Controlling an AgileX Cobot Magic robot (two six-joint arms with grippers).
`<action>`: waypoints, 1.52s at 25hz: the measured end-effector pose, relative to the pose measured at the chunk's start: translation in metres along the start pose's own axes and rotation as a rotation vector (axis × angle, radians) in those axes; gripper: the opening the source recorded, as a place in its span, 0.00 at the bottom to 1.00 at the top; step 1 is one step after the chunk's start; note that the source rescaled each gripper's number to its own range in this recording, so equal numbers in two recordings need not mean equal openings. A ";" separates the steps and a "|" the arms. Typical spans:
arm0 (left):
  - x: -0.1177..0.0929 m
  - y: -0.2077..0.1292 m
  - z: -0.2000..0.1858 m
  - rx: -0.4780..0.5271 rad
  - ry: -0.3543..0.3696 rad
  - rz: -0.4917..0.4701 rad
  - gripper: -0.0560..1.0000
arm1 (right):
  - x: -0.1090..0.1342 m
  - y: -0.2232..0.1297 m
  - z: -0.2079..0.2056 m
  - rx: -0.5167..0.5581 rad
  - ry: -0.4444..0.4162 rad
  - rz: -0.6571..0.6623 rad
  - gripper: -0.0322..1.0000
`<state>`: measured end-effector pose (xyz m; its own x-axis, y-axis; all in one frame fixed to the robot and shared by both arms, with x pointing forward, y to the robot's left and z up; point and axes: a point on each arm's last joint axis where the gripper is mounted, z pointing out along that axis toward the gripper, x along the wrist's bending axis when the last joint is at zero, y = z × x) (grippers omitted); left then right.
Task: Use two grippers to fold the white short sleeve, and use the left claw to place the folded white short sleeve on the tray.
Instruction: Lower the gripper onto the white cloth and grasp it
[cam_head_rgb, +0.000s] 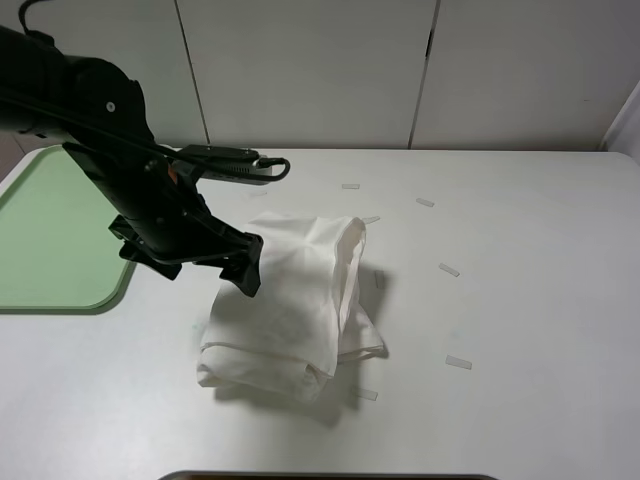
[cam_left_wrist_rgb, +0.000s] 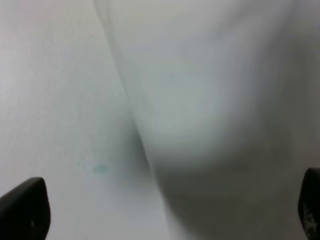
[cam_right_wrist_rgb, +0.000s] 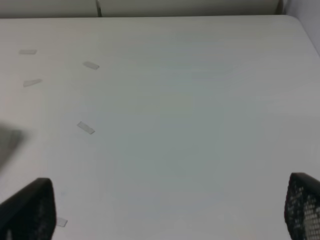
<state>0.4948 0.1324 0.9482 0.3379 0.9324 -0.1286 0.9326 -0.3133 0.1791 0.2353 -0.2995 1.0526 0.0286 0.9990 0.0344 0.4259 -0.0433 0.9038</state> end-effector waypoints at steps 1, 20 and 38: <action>0.001 -0.002 0.004 0.002 0.002 -0.012 1.00 | 0.000 0.000 0.000 0.000 0.000 0.000 1.00; -0.009 0.002 0.078 0.008 -0.012 -0.052 1.00 | 0.000 0.000 0.000 0.000 0.001 0.000 1.00; -0.021 0.002 0.089 -0.035 -0.032 -0.047 0.27 | 0.000 0.000 0.000 0.000 0.002 0.001 1.00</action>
<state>0.5013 0.0963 0.8649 0.2986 0.9394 -0.1682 0.9427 -0.2628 0.2057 0.2353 -0.2994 1.0526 0.0275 0.9990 0.0360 0.4259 -0.0443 0.9037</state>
